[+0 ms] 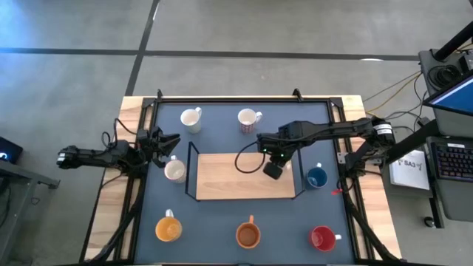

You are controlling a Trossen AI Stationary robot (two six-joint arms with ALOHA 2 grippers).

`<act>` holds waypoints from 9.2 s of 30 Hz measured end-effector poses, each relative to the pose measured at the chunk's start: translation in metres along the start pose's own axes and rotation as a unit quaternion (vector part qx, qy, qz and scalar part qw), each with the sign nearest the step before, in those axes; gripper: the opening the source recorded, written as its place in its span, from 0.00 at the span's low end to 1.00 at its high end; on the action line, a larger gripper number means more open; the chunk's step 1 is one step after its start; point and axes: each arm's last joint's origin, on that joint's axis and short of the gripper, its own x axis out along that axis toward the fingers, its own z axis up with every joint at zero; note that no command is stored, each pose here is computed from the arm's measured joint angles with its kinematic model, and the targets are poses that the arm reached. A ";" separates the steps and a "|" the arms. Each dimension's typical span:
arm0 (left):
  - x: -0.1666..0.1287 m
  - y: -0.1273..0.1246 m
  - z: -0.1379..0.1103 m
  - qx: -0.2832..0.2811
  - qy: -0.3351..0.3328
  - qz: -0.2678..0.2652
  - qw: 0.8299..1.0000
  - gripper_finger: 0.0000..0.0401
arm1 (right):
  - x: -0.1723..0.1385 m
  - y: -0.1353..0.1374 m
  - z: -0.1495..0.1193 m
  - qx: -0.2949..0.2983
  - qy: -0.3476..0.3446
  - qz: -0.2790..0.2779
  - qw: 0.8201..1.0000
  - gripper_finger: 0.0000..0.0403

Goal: Place coffee mugs
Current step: Put the orange patterned mug on the shelf, then put the red mug on the shelf

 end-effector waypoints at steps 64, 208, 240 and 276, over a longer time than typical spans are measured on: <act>0.000 0.000 0.000 0.000 0.000 0.000 1.000 0.23 | -0.040 0.080 -0.068 -0.223 0.089 0.095 0.966 0.28; 0.000 0.000 -0.001 0.002 0.003 0.001 1.000 0.23 | 0.006 0.155 -0.076 -0.213 0.058 -0.095 0.971 0.03; 0.000 0.000 -0.001 0.002 0.003 0.001 1.000 0.23 | 0.019 0.145 -0.080 -0.243 0.102 -0.120 0.957 0.03; 0.000 0.000 -0.001 0.002 0.004 0.001 1.000 0.23 | 0.021 0.138 -0.073 -0.245 0.111 -0.123 0.955 0.09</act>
